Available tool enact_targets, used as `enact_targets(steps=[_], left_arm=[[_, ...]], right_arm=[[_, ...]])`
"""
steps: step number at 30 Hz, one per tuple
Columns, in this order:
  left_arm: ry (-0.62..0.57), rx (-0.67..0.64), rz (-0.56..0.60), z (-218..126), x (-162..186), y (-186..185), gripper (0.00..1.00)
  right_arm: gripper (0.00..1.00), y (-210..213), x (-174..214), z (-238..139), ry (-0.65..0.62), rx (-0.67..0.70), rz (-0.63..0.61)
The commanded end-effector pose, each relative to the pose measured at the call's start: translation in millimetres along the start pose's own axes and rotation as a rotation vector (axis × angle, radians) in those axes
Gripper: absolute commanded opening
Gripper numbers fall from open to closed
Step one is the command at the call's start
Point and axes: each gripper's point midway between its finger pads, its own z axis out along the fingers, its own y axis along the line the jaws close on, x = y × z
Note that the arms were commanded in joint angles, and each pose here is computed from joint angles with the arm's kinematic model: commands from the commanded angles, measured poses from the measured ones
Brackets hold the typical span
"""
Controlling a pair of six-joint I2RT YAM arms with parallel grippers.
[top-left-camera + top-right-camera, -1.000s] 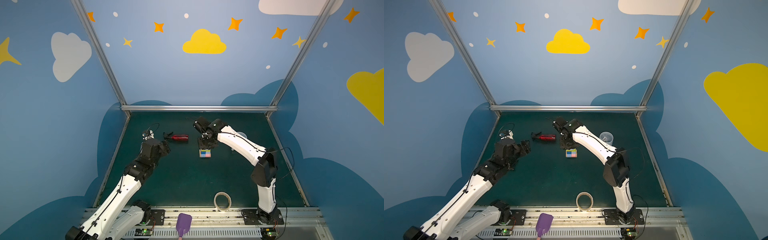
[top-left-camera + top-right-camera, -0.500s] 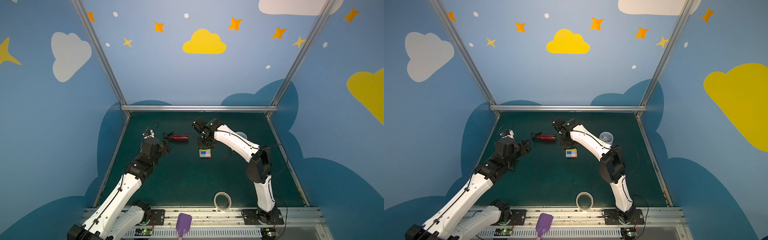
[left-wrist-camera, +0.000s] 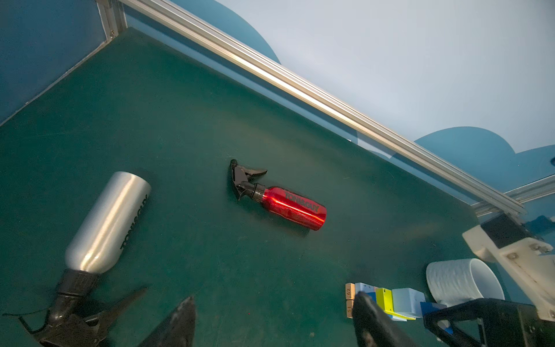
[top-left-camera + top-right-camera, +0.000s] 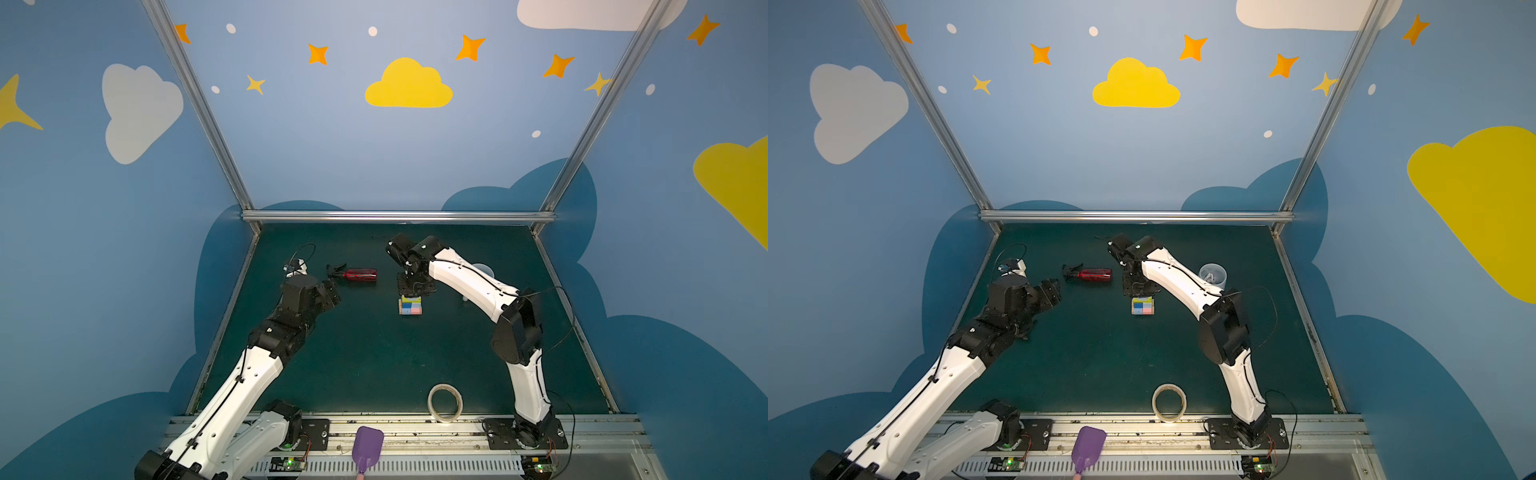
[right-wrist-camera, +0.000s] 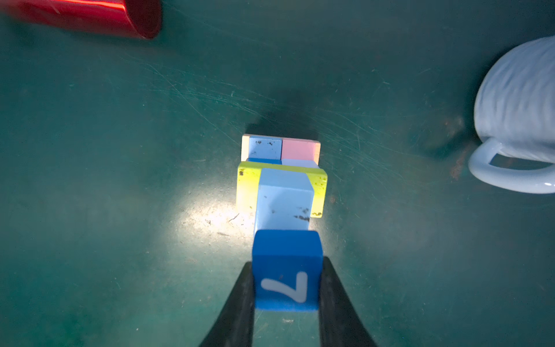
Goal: Build the wood block tower
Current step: 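Position the blue '7' cube above the pale blue cube with the right gripper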
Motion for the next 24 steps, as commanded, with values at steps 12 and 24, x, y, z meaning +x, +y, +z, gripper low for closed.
enact_targets(steps=[12, 24], left_arm=[[-0.023, 0.006, -0.011, -2.7, -8.4, 0.7, 0.81], [-0.021, 0.013, -0.017, -2.5, -9.0, 1.7, 0.81]], right_arm=[[0.22, 2.6, -11.4, 4.5, -0.014, 0.0, 0.042], [0.22, 5.2, -13.8, 9.0, -0.016, -0.01, 0.056]])
